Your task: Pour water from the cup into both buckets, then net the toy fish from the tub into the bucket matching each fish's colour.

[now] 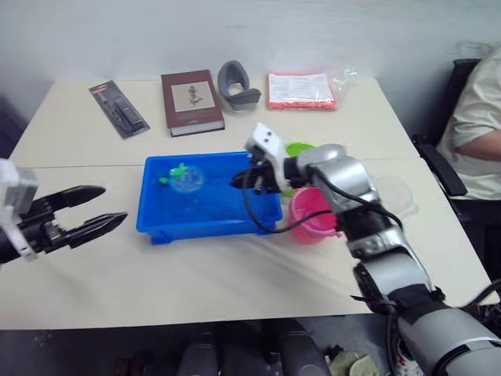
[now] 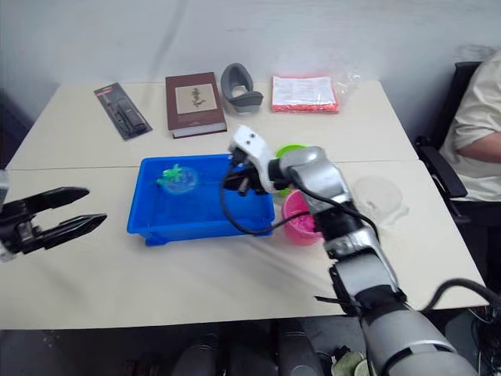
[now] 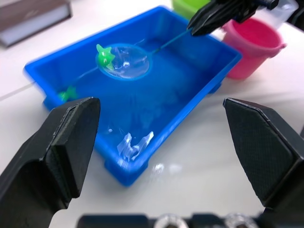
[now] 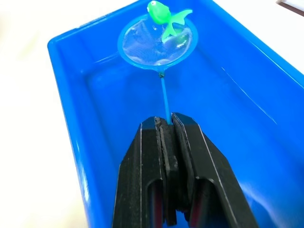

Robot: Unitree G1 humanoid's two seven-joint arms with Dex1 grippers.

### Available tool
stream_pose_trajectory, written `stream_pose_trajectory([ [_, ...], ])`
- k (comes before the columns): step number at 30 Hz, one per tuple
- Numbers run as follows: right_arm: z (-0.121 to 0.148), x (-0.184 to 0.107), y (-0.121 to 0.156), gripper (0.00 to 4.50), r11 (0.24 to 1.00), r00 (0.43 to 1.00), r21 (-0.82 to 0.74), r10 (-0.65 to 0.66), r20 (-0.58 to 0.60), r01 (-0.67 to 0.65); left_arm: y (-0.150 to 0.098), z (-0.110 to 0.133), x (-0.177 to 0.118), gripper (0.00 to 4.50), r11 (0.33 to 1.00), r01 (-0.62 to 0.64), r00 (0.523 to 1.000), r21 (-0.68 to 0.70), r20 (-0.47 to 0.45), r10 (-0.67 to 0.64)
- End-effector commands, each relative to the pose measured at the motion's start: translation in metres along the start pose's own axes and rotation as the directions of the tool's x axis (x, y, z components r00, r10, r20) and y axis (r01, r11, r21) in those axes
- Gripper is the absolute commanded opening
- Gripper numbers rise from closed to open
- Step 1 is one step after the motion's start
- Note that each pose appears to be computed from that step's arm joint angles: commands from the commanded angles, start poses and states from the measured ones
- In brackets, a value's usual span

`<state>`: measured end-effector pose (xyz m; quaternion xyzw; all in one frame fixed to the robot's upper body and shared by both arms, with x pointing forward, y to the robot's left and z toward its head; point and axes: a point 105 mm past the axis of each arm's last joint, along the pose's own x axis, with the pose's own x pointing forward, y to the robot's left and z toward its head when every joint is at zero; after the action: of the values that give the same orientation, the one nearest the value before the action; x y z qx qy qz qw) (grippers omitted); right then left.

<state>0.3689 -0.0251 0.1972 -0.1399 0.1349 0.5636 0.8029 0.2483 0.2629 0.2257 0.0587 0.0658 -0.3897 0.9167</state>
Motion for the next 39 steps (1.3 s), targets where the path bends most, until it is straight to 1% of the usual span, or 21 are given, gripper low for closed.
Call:
stream_pose_trajectory([
  [1, 0.016, -0.04, -0.002, 0.0, 0.996, 0.994, -0.019, -0.088, 0.064, 0.089, -0.003, 0.01, 0.019, 4.47, 0.996, 0.086, 0.996, 0.034, 0.017, -0.086],
  [3, 0.013, -0.062, -0.008, 0.0, 0.986, 0.984, -0.01, -0.167, 0.065, 0.167, -0.004, 0.014, 0.034, 4.47, 0.989, 0.138, 0.99, 0.05, 0.028, -0.14],
  [9, 0.016, -0.112, -0.015, 0.0, 0.937, 0.934, 0.033, -0.349, 0.07, 0.348, -0.009, 0.019, 0.077, 4.47, 0.958, 0.274, 0.959, 0.078, 0.058, -0.279],
  [11, 0.014, -0.127, -0.017, 0.0, 0.912, 0.911, 0.021, -0.41, 0.051, 0.409, -0.013, 0.02, 0.088, 4.47, 0.944, 0.317, 0.944, 0.09, 0.062, -0.323],
  [14, 0.001, -0.151, -0.021, 0.0, 0.872, 0.872, 0.013, -0.489, -0.001, 0.489, -0.021, 0.024, 0.103, 4.47, 0.921, 0.374, 0.921, 0.104, 0.074, -0.382],
  [17, -0.014, -0.171, -0.025, 0.0, 0.828, 0.826, -0.037, -0.561, -0.053, 0.559, -0.025, 0.026, 0.111, 4.47, 0.906, 0.407, 0.905, 0.114, 0.08, -0.417],
  [19, -0.019, -0.179, -0.027, 0.0, 0.802, 0.802, -0.139, -0.593, -0.073, 0.581, -0.024, 0.025, 0.114, 4.47, 0.904, 0.412, 0.903, 0.115, 0.08, -0.421],
  [21, -0.022, -0.181, -0.028, 0.0, 0.779, 0.791, -0.257, -0.606, -0.078, 0.572, -0.023, 0.025, 0.116, 4.47, 0.903, 0.413, 0.902, 0.116, 0.08, -0.423],
  [23, -0.019, -0.183, -0.033, 0.0, 0.723, 0.77, -0.397, -0.635, -0.061, 0.565, -0.023, 0.024, 0.118, 4.47, 0.902, 0.415, 0.902, 0.12, 0.078, -0.425],
  [26, -0.022, -0.186, -0.039, 0.0, 0.617, 0.745, -0.619, -0.662, -0.075, 0.486, -0.022, 0.023, 0.119, 4.47, 0.901, 0.416, 0.902, 0.125, 0.073, -0.426],
  [28, -0.021, -0.188, -0.041, 0.0, 0.556, 0.736, -0.705, -0.673, -0.072, 0.44, -0.022, 0.023, 0.119, 4.47, 0.901, 0.415, 0.902, 0.126, 0.074, -0.426],
  [30, -0.019, -0.19, -0.043, 0.0, 0.478, 0.73, -0.793, -0.681, -0.063, 0.377, -0.022, 0.024, 0.118, 4.47, 0.902, 0.413, 0.903, 0.127, 0.075, -0.424],
  [32, -0.02, -0.192, -0.045, 0.0, 0.43, 0.726, -0.841, -0.685, -0.067, 0.328, -0.021, 0.024, 0.118, 4.47, 0.902, 0.411, 0.903, 0.128, 0.076, -0.423],
  [33, -0.021, -0.192, -0.046, 0.0, 0.391, 0.726, -0.876, -0.684, -0.072, 0.282, -0.021, 0.025, 0.118, 4.47, 0.902, 0.412, 0.903, 0.127, 0.077, -0.423],
  [34, -0.019, -0.193, -0.048, 0.0, 0.329, 0.723, -0.916, -0.688, -0.067, 0.228, -0.021, 0.026, 0.118, 4.47, 0.902, 0.414, 0.902, 0.126, 0.078, -0.425],
  [36, -0.011, -0.193, -0.05, 0.0, 0.174, 0.723, -0.978, -0.69, -0.037, 0.115, -0.021, 0.027, 0.118, 4.47, 0.902, 0.412, 0.902, 0.126, 0.079, -0.423],
  [37, -0.007, -0.193, -0.051, 0.0, 0.123, 0.725, -0.989, -0.688, -0.024, 0.085, -0.02, 0.027, 0.118, 4.47, 0.903, 0.411, 0.903, 0.126, 0.079, -0.423],
  [38, -0.004, -0.191, -0.05, 0.0, 0.051, 0.737, -0.998, -0.676, -0.018, 0.023, -0.019, 0.027, 0.118, 4.47, 0.904, 0.407, 0.905, 0.129, 0.076, -0.418],
  [39, -0.003, -0.19, -0.049, 0.0, 0.025, 0.748, -1.0, -0.664, -0.018, -0.001, -0.019, 0.027, 0.118, 4.47, 0.906, 0.403, 0.907, 0.131, 0.075, -0.415],
])
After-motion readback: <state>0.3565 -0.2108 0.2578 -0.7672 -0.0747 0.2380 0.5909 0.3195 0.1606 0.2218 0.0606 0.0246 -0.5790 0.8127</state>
